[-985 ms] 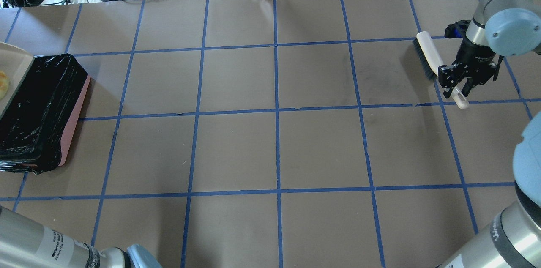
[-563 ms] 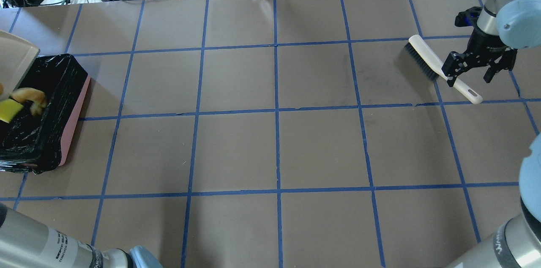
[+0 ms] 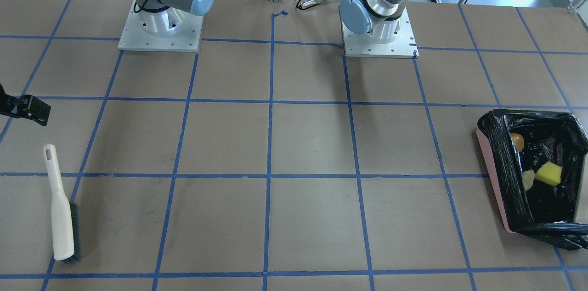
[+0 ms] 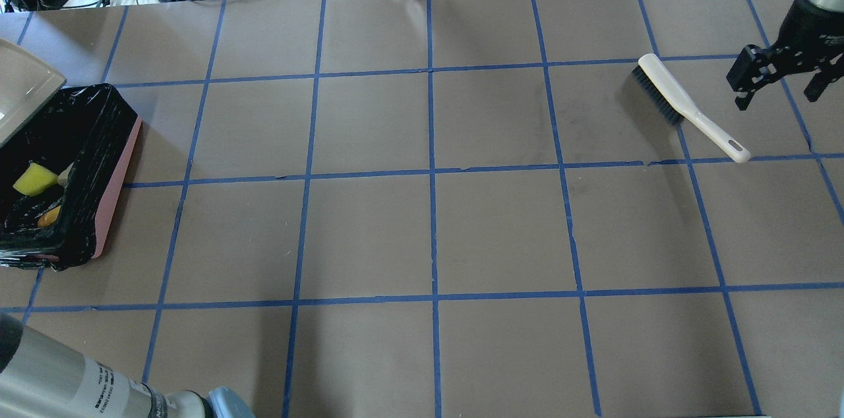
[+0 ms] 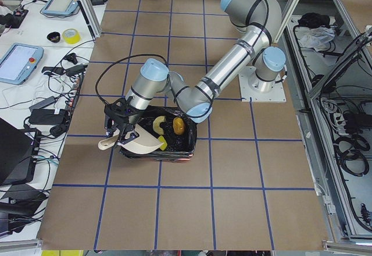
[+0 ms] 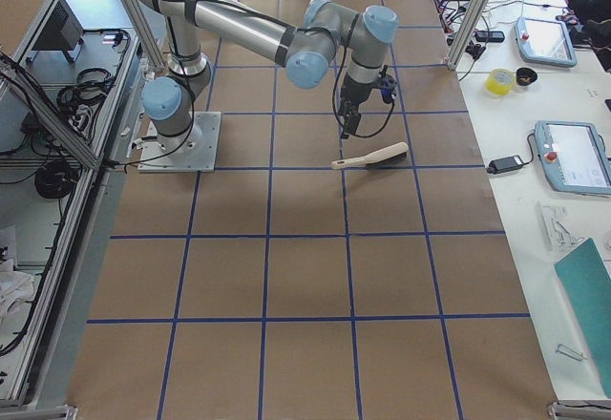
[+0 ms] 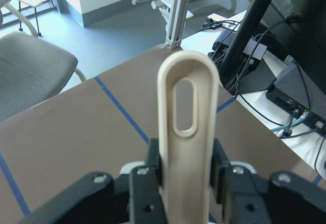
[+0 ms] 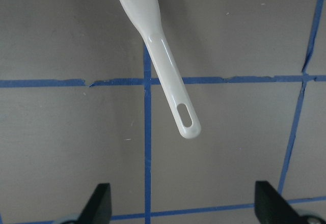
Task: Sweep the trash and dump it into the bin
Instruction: 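Tilt the dustpan over the bin while the right gripper sets down the brush, then bring the empty dustpan back and lower it onto the table with the left gripper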
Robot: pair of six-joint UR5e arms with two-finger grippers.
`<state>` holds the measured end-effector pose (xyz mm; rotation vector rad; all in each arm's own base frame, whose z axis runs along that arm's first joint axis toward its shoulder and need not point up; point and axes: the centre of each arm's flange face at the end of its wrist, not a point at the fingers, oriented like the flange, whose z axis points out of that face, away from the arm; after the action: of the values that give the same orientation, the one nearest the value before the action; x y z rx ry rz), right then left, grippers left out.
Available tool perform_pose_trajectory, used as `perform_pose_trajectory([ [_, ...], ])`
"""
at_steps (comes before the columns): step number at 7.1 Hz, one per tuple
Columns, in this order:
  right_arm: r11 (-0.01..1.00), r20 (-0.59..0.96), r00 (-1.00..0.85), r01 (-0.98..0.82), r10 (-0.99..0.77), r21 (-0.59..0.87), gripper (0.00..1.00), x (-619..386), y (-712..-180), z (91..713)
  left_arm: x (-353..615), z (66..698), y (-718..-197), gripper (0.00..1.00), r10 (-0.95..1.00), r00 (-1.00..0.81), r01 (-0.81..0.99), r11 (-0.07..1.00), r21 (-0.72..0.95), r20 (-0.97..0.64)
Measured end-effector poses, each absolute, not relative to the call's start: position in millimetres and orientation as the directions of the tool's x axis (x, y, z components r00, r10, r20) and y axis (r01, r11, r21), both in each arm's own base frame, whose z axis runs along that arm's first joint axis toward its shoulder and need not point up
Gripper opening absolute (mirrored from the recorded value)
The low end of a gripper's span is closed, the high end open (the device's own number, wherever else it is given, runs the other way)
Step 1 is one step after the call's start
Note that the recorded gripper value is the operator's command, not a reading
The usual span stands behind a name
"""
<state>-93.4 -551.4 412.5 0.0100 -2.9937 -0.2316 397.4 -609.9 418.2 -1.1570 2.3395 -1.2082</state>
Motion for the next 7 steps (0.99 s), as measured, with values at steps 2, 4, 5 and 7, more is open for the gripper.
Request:
perform_pose_trajectory([
  [2,0.996,0.096,-0.995,0.009,0.000,0.090,1.00,-68.9,-532.0,482.4,358.5,439.9,-625.3,0.00,-0.701,-0.708,-0.451,0.353,-0.820,0.087],
  [4,0.998,0.043,-0.998,0.057,0.055,0.034,1.00,-7.6,-529.5,517.3,329.4,463.3,-631.2,0.00,-0.671,-0.738,-0.427,0.373,-0.824,0.079],
  [5,0.996,0.040,-0.995,0.087,0.086,0.016,1.00,35.7,-528.9,525.6,325.6,466.7,-630.7,0.00,-0.676,-0.732,-0.466,0.408,-0.785,0.084],
  [7,0.985,0.029,-0.985,0.170,0.171,-0.015,0.97,113.8,-521.9,530.0,312.4,468.0,-633.9,0.00,-0.731,-0.663,-0.606,0.396,-0.690,0.163],
])
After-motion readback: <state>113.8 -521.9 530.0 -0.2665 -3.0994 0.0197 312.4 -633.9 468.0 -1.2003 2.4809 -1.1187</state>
